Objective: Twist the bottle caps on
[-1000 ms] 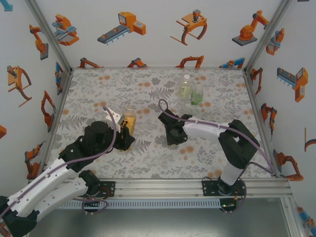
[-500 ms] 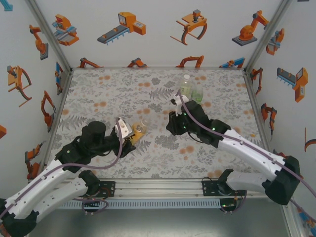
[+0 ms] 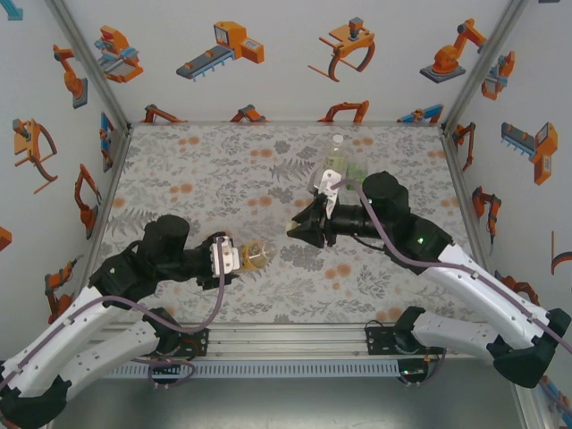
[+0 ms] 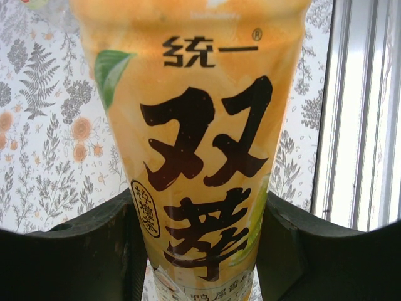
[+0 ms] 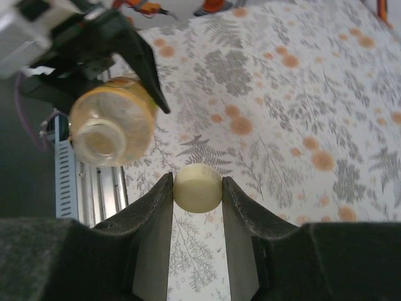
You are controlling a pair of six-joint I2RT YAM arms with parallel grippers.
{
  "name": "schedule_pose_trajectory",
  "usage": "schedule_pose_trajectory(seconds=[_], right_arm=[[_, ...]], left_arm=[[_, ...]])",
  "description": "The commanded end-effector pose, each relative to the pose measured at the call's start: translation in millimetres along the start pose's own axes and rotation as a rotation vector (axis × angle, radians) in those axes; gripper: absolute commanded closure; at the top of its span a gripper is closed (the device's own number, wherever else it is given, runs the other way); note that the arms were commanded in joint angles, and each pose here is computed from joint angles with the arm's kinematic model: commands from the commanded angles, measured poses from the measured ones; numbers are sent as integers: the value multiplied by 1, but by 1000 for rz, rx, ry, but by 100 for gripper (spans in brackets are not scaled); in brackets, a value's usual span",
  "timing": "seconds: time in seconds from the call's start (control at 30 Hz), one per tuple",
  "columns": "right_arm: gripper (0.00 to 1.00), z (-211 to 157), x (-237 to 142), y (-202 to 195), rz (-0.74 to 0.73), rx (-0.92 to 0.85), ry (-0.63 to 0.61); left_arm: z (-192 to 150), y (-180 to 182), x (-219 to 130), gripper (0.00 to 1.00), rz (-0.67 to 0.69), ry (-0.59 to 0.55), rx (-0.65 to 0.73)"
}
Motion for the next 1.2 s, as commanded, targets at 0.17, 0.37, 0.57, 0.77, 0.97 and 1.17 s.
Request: schedule_pose_trajectory(seconds=[0.17,0.37,0.57,0.77,0.97,1.17], right_arm=[[100,23,3,34,186,-358,-111],[100,20,15,39,211,-381,-102],[100,20,21,44,241,-383,-103],[100,19,25,50,267,-383,-99],[100,14,25,56,306,-369,-82],[100,15,26,60,335,-364,-89]], left_arm=[[0,-1,-7,100,-3,55,57],[-1,-2,-8,100,-9,50,55],[-1,-3,-7,100,-12,50,49],[0,-2,-6,100,-10,48,47],[1,-1,-6,100,-6,43,48],[1,-1,-6,100,-4,40,48]])
Point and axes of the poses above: each hand's point on the last joint's axis, 136 mm out from that joint toward the fingers, its own x axis out along the fingers, its own y axis along the line the jaws close on, z = x × y, the point moved 6 cm from there along -x, back along the fingers, and after that the axes turned 13 degrees about -x, right-handed, at the moved point
